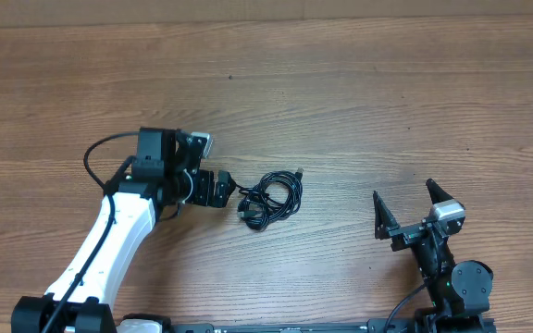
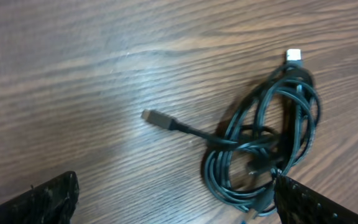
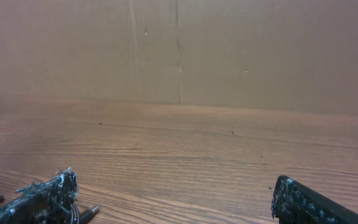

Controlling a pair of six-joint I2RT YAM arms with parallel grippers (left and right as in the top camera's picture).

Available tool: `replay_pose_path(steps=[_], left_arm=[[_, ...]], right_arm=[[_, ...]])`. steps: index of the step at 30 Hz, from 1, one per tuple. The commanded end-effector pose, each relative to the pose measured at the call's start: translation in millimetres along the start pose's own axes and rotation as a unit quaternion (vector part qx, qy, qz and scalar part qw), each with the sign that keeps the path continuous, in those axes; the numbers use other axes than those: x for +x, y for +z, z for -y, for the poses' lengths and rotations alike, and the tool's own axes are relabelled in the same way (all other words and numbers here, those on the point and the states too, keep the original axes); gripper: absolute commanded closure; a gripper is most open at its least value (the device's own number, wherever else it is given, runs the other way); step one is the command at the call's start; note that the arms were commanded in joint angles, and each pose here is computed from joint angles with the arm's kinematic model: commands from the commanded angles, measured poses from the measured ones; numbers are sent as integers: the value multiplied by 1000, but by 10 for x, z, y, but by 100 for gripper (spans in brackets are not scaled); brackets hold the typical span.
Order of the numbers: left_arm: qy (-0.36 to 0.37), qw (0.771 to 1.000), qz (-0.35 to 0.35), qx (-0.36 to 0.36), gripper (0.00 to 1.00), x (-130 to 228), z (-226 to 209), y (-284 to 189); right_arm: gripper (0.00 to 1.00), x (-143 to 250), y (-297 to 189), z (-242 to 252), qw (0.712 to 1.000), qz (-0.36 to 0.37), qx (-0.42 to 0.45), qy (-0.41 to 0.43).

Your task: Untangle cables

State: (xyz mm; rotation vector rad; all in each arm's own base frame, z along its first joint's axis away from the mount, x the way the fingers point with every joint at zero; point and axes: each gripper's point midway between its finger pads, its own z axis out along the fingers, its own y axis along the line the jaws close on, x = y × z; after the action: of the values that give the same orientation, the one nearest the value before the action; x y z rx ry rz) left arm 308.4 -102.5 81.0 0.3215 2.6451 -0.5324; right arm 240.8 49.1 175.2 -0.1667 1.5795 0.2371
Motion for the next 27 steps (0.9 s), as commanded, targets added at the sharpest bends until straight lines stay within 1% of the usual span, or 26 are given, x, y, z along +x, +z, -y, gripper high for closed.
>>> replay_pose_path(steps=[1, 5, 9, 14, 20, 22, 27], left_arm=[[54, 998, 10, -9, 0, -192, 119, -73], [86, 995, 6, -42, 0, -238, 188, -71], [101, 994, 2, -47, 0, -221, 272, -38], [41, 998, 1, -46, 0, -203, 279, -35], [-48, 998, -12, -40, 0, -118, 301, -34], [-54, 998, -24, -33, 0, -62, 326, -34], [-60, 996, -45, -41, 0, 45, 299, -44]], right_arm=[[0, 21, 0, 13, 1000, 2, 5, 3], [0, 21, 0, 13, 1000, 2, 5, 3], [0, 21, 0, 13, 1000, 2, 5, 3], [0, 21, 0, 13, 1000, 2, 5, 3], [0, 21, 0, 13, 1000, 2, 5, 3], [0, 21, 0, 13, 1000, 2, 5, 3], [0, 21, 0, 13, 1000, 2, 5, 3]])
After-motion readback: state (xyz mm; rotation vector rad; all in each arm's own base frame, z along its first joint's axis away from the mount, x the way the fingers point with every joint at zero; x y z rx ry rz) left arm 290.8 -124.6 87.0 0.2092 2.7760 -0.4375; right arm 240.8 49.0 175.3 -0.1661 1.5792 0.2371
